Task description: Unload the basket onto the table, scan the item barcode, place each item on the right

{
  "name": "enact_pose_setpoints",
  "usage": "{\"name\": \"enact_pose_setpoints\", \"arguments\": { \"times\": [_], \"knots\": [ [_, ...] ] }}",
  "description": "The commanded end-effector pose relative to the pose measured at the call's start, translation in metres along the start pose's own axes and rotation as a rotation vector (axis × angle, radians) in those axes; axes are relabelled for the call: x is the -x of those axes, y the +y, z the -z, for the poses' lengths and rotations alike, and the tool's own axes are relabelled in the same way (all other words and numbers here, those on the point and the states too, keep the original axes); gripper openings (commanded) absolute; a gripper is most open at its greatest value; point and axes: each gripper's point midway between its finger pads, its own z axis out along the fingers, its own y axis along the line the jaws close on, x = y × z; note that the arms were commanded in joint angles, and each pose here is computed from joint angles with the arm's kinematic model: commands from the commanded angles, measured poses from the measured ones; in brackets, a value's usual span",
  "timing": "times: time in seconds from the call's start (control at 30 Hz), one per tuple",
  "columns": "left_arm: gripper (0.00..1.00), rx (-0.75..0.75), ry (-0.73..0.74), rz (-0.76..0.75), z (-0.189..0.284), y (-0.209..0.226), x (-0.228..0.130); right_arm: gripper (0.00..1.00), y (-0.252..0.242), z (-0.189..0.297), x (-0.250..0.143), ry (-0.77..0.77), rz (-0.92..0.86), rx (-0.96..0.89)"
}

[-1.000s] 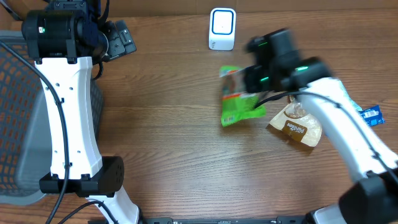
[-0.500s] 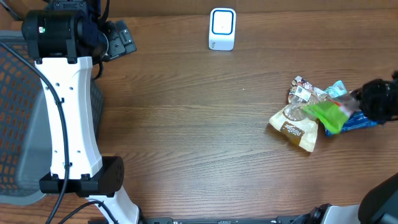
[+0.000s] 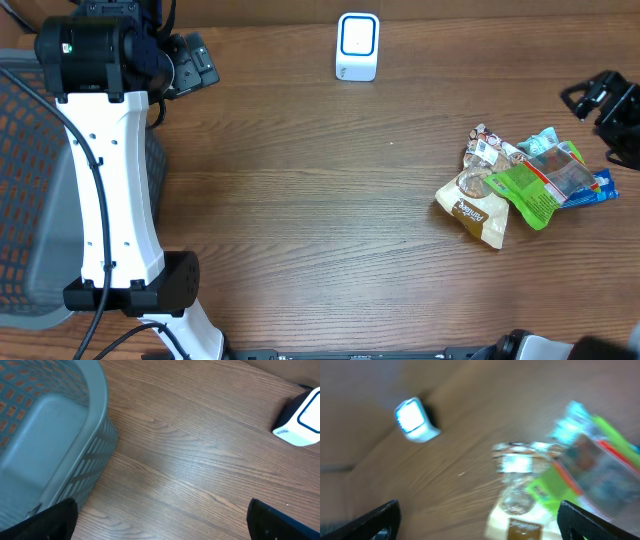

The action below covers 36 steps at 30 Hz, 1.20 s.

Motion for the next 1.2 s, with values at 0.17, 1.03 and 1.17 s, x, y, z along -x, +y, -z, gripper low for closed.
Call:
{"name": "enact_pose_setpoints", "arguments": {
  "times": [0.17,1.03,1.17],
  "knots": [
    [1.0,0.002,-0.026,0.007,0.007,0.002,0.003,1.0,0.124,0.071,-0.106,0.082,0.411,0.265],
    [1.0,0.002,-0.026,0.007,0.007,0.002,0.003,1.0,0.089,0.054,-0.136,-0.523,0.973,0.24],
    [1.0,0.002,-0.026,0.007,0.007,0.002,0.003,1.0,0.053,0.033,-0.161,-0.679,0.854,0.266]
  ]
}}
